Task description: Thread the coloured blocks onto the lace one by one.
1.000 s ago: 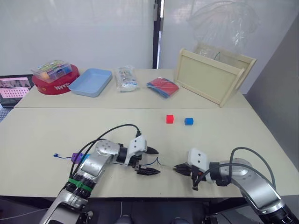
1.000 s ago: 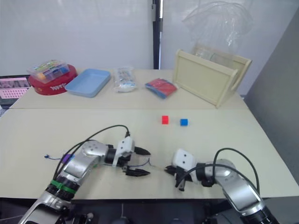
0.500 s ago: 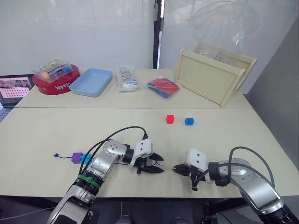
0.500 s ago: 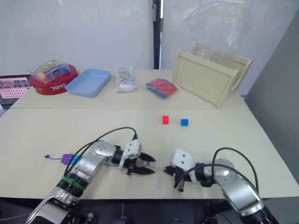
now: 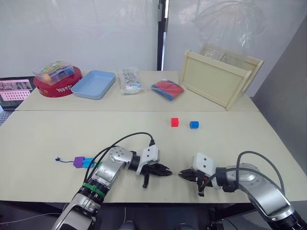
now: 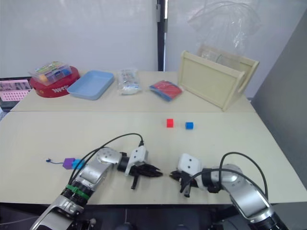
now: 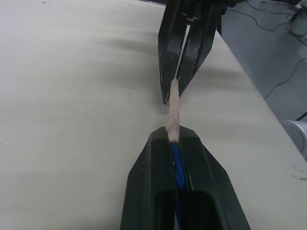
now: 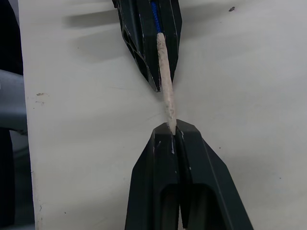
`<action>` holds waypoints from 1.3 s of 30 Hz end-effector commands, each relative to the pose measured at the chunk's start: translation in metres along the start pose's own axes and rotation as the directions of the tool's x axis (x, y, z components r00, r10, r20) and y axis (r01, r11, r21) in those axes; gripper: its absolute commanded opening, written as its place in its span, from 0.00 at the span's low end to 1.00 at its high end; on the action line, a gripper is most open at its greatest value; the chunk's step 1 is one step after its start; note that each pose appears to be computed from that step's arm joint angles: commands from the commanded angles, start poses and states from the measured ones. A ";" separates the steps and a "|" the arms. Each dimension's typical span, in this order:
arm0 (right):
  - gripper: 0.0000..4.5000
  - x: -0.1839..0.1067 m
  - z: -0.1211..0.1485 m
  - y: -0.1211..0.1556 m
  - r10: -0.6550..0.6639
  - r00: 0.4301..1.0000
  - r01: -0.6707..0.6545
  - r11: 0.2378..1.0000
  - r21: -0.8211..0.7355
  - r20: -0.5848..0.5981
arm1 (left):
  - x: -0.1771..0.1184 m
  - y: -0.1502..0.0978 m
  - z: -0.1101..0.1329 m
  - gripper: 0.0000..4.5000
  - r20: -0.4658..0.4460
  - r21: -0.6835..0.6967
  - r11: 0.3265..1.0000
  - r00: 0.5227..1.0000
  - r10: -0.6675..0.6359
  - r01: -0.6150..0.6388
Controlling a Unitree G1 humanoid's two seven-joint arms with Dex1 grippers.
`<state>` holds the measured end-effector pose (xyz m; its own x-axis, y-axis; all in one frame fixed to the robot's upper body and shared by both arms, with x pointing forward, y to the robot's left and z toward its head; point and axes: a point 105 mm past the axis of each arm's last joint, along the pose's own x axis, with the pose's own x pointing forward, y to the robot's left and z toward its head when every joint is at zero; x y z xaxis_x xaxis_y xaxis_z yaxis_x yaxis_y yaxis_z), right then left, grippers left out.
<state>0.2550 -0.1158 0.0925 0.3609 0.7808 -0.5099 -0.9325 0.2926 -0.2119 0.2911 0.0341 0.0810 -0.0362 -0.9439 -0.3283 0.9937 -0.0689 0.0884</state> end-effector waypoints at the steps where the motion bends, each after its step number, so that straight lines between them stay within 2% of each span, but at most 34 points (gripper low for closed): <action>1: 0.00 -0.003 0.007 0.004 0.016 1.000 -0.015 1.000 -0.023 0.017 | -0.005 0.004 0.013 0.01 0.050 0.025 0.999 0.998 0.026 -0.028; 10: 0.00 -0.002 0.007 0.003 0.011 1.000 -0.010 1.000 -0.026 0.019 | -0.007 0.006 0.011 0.01 0.030 0.017 0.999 0.999 0.043 -0.044; 17: 0.00 -0.002 0.005 0.003 0.012 1.000 -0.012 1.000 -0.021 0.012 | -0.007 0.006 0.017 0.01 0.069 -0.011 0.999 0.997 0.046 -0.045; 23: 0.00 -0.003 0.005 0.004 0.013 1.000 -0.013 1.000 -0.019 0.012 | -0.007 0.004 0.017 0.42 0.061 -0.004 0.999 0.997 0.049 -0.049; 33: 0.00 -0.003 0.005 0.004 0.013 1.000 -0.013 1.000 -0.017 0.009 | -0.002 -0.002 0.017 0.42 0.061 -0.008 1.000 0.998 0.016 -0.016; 39: 0.00 -0.004 0.004 0.004 0.011 1.000 -0.011 1.000 -0.015 0.008 | -0.002 -0.002 0.016 0.03 0.058 -0.010 1.000 0.998 0.015 -0.014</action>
<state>0.2523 -0.1179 0.0892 0.3511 0.7777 -0.5215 -0.9363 0.2902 -0.1977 0.2898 0.0358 0.0867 -0.0143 -0.9539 -0.2997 0.9982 -0.0313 0.0519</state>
